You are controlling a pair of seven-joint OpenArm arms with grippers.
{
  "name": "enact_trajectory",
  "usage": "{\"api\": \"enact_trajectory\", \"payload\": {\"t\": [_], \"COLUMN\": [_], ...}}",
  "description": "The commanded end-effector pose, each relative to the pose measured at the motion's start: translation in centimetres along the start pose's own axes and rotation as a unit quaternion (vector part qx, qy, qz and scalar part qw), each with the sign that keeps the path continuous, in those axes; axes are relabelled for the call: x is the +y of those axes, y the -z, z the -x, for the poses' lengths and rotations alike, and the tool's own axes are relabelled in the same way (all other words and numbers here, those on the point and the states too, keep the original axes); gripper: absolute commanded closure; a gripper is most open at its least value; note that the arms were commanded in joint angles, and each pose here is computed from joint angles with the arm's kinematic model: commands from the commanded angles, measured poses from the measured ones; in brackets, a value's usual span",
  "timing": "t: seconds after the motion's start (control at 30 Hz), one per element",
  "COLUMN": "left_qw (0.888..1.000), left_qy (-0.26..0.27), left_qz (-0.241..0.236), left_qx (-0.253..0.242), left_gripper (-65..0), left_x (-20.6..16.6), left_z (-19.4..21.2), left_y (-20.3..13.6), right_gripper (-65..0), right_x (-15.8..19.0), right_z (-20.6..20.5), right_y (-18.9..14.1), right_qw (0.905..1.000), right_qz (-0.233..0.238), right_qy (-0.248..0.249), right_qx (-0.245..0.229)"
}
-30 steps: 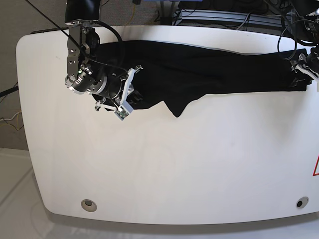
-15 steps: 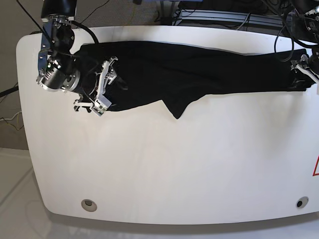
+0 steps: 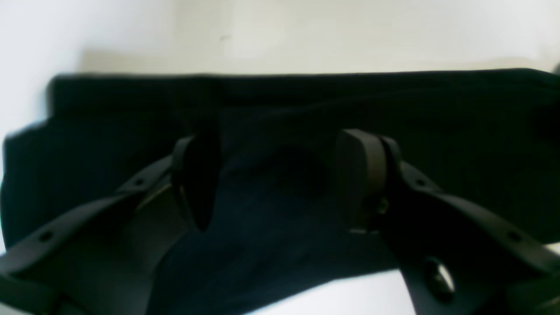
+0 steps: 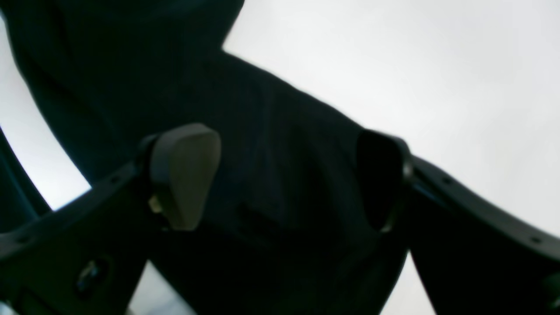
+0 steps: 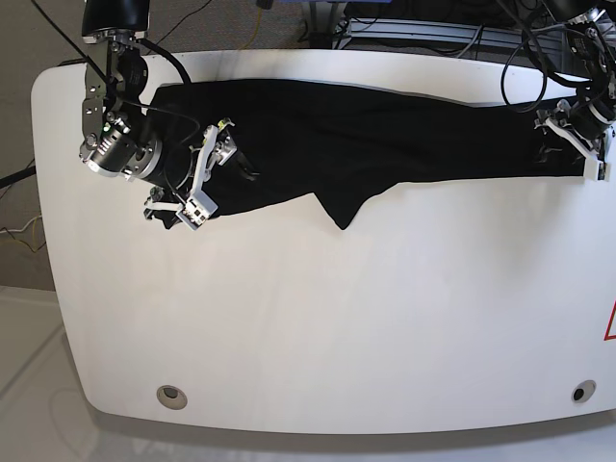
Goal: Fold the T-shirt properly
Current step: 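Adjust the shirt end with the right gripper, tucking it toward the left gripper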
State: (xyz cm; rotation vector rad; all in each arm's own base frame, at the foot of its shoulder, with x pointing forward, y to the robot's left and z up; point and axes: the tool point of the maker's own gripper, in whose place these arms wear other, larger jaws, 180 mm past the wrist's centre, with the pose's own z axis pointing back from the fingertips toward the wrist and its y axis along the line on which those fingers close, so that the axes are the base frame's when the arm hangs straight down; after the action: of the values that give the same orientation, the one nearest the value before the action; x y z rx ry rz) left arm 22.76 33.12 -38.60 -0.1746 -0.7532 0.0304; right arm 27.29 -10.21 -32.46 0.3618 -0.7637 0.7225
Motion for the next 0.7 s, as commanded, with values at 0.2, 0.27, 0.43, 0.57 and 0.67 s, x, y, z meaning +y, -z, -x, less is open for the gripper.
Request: {"api": "enact_trajectory", "payload": {"t": [0.2,0.27,0.43,0.57,0.67], "left_qw": [0.997,0.997,0.997,0.998,0.998], "left_qy": [-0.018,-0.022,-0.016,0.004,0.010], "left_qz": [-0.011,-0.009,-0.007,-0.015,-0.014], "left_qx": [-0.069,-0.074,-0.075,-0.062,-0.059], "left_gripper": [-39.4,-39.4,-39.4,-39.4,-39.4], "left_x": [3.3,3.4,3.5,4.0,4.0], "left_z": [-4.9,-5.3,-5.6,-5.7,-5.7], "left_y": [-2.1,-2.3,-2.7,-3.0,-3.0], "right_gripper": [-50.4,-49.9,-48.3,-47.2,-46.8], "right_x": [2.0,2.3,2.8,2.4,2.3], "right_z": [-2.3,-2.2,-0.9,1.3,1.9], "right_y": [1.5,1.9,3.0,4.7,5.4], "right_qw": [0.9974,0.9975,0.9980,0.9984,0.9981], "right_qz": [-0.005,-0.009,-0.017,-0.019,-0.021], "right_qy": [0.004,0.009,0.029,0.048,0.055], "right_qx": [-0.071,-0.069,-0.053,-0.023,-0.014]}}
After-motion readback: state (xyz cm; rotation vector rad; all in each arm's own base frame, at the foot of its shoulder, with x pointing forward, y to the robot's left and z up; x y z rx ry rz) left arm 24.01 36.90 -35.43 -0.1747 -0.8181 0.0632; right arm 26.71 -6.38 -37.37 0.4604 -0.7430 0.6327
